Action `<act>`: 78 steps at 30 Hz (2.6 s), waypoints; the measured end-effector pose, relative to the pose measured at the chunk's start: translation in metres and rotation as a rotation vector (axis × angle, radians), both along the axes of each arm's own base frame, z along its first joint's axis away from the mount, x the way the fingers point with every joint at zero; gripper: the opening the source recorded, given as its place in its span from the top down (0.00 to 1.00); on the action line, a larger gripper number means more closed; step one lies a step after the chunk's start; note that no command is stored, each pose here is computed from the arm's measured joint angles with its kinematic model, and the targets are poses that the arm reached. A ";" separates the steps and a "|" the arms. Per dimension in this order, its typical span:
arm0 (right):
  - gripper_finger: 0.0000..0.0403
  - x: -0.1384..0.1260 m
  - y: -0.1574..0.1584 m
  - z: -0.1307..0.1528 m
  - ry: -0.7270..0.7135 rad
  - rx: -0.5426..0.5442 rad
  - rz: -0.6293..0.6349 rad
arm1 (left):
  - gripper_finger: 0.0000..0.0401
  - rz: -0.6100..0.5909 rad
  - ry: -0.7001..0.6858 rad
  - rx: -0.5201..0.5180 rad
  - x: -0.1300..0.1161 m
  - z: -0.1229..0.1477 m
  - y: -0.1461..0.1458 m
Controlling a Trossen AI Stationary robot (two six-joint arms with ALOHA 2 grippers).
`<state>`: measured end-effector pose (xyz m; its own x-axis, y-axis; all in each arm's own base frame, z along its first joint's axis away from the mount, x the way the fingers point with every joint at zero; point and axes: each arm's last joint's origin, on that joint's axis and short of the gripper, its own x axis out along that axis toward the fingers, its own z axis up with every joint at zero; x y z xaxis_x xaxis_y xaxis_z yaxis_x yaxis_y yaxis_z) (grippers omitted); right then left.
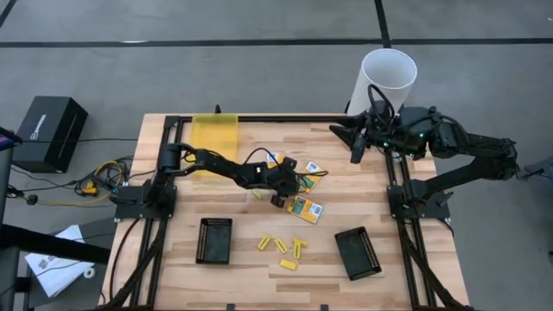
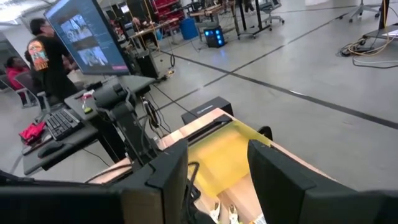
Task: Pick & Place School Supplies
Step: Put the yellow crayon box into the yellow bin
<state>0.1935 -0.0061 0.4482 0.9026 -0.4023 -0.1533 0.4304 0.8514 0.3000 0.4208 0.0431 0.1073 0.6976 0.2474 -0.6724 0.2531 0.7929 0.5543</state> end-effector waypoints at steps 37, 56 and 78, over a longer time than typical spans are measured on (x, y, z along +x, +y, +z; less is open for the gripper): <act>0.61 0.004 0.001 0.012 -0.092 -0.092 0.016 | 1.00 0.249 -0.424 -0.081 0.008 0.133 0.011; 0.61 0.003 0.001 0.027 -0.204 -0.204 0.011 | 1.00 0.717 -0.202 -0.160 -0.176 0.254 0.080; 0.61 0.029 0.002 0.019 -0.195 -0.189 0.014 | 1.00 0.973 0.178 -0.396 -0.268 0.115 0.066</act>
<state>0.2226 -0.0040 0.4671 0.9135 -0.3943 0.1003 0.3678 0.9057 0.2108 0.1528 0.1087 0.2224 0.2010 0.3868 -0.9000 -0.5339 0.8135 0.2304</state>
